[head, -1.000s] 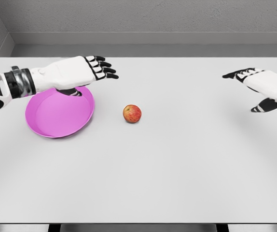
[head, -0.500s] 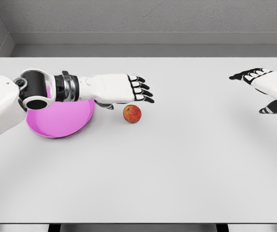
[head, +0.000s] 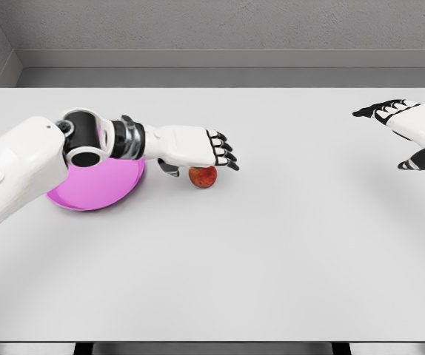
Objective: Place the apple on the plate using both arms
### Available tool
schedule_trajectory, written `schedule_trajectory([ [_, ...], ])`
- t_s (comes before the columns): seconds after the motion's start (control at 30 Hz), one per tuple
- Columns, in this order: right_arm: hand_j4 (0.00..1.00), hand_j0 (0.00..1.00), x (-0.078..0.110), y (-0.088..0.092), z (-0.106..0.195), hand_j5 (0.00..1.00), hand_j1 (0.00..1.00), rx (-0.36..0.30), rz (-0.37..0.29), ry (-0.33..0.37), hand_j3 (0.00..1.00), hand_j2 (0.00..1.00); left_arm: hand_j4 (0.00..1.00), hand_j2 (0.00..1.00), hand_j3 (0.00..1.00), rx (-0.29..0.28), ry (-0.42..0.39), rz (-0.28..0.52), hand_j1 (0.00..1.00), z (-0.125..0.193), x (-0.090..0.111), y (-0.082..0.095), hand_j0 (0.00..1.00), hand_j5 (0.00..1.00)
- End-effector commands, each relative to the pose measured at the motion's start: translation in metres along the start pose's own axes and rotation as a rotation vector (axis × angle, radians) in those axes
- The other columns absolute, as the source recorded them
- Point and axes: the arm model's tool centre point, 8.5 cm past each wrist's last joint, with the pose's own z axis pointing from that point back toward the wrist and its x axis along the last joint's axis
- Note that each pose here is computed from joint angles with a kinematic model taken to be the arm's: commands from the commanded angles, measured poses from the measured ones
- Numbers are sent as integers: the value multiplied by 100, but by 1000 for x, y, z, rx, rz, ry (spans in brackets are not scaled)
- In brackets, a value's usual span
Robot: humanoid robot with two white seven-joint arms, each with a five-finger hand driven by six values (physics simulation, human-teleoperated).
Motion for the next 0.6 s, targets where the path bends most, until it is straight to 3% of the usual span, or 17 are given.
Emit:
schedule_trajectory([
  [0.0,100,100,1,0,0,100,100,-1,-3,-2,100,100,100,100,100,-38,-11,-8,100,-7,4,-7,100,100],
  [0.27,100,100,0,0,0,100,100,-1,-2,-2,100,100,100,100,100,-57,-2,-45,100,-10,4,-5,100,100],
  [0.57,100,100,1,0,-1,100,100,-1,-3,-4,100,100,77,77,77,-82,-11,-71,77,-16,8,-8,77,77],
])
